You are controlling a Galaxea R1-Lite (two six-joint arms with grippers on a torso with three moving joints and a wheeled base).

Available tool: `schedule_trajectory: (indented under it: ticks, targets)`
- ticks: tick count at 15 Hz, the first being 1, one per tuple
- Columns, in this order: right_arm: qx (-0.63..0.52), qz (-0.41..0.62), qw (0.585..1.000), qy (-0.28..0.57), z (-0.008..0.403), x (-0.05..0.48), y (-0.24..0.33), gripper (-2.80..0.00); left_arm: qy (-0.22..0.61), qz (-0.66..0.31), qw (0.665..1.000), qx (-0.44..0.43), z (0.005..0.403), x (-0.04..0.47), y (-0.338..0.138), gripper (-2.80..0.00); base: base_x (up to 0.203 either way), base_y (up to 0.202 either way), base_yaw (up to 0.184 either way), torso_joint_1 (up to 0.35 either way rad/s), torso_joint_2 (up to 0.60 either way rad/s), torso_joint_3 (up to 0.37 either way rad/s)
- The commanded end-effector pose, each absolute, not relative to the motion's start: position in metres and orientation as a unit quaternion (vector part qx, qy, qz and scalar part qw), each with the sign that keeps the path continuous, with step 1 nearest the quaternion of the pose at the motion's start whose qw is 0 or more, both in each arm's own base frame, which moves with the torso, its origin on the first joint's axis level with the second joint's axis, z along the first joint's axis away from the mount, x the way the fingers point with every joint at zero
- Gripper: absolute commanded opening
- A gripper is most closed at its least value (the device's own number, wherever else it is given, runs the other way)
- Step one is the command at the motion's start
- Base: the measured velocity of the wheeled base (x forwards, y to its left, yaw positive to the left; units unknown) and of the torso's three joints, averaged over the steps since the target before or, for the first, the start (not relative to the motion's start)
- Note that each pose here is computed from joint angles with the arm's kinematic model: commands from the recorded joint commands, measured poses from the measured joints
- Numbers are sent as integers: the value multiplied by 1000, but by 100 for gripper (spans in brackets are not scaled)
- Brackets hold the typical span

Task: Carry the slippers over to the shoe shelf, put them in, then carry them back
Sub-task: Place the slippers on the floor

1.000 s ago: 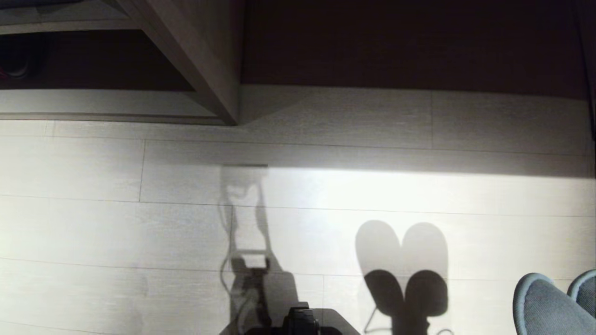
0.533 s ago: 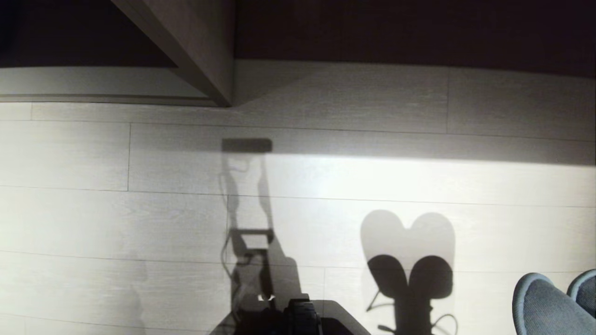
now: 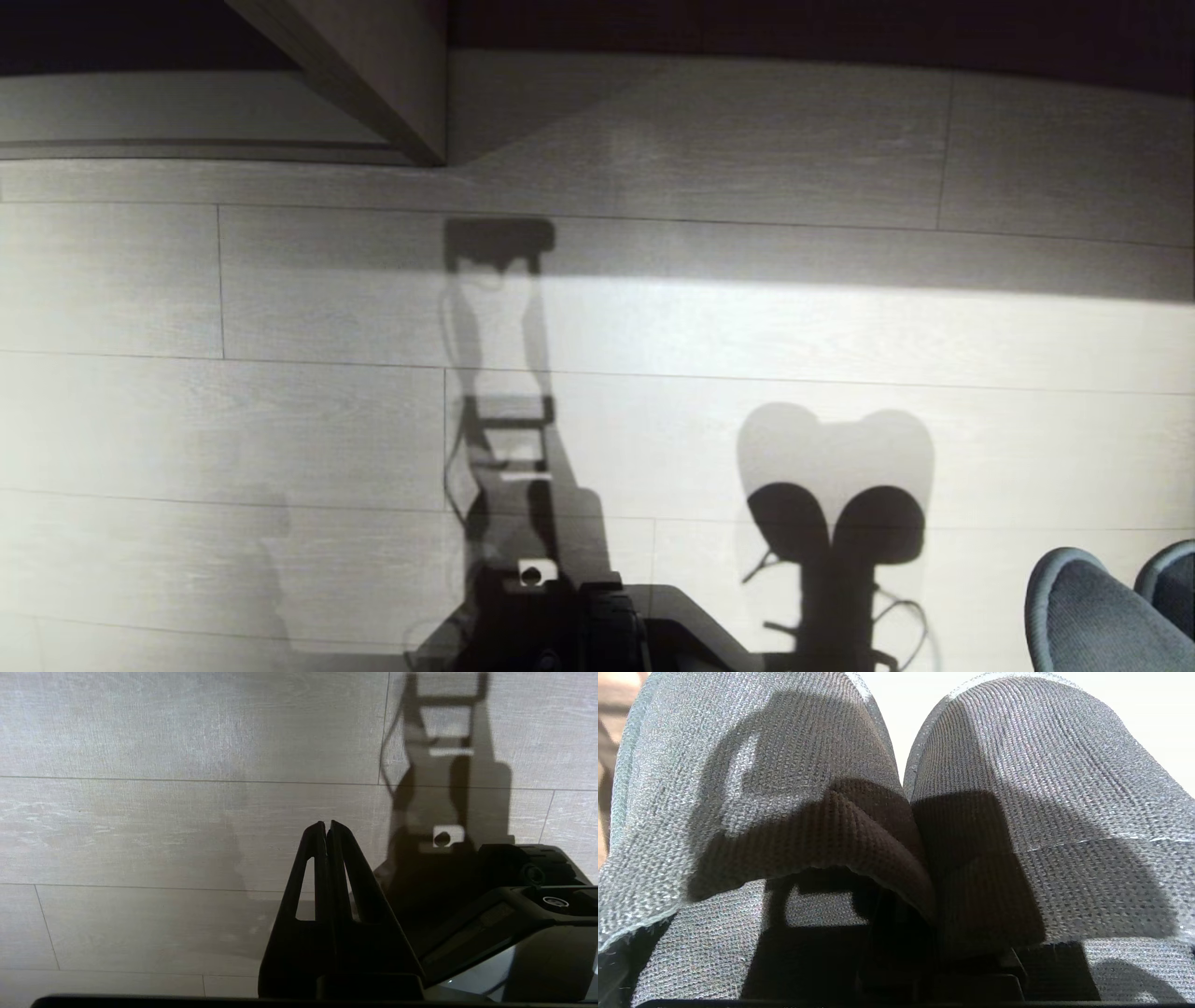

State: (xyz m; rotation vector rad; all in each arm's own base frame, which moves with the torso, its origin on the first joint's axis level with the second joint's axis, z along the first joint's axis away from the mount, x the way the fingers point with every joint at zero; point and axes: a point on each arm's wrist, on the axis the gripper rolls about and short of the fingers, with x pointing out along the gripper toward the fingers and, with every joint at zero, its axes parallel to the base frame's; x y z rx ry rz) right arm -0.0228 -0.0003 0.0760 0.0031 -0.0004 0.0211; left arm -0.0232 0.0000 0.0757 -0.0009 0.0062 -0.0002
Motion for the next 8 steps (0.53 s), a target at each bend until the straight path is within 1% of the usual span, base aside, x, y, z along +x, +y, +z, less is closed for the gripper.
schedule_trajectory:
  ticks: [1, 5, 8]
  targets:
    - [2, 11, 1000, 0, 76, -23, 0, -280, 2, -1, 1000, -1, 76, -23, 0, -280, 0, 0, 0, 2, 6, -201]
    - [2, 11, 1000, 0, 76, -23, 0, -280, 2, -1, 1000, -2, 76, -23, 0, -280, 0, 0, 0, 5, 4, -199]
    - [2, 11, 1000, 0, 76, -23, 0, -280, 2, -1, 1000, -2, 75, -23, 0, -280, 0, 0, 0, 3, 4, -99]
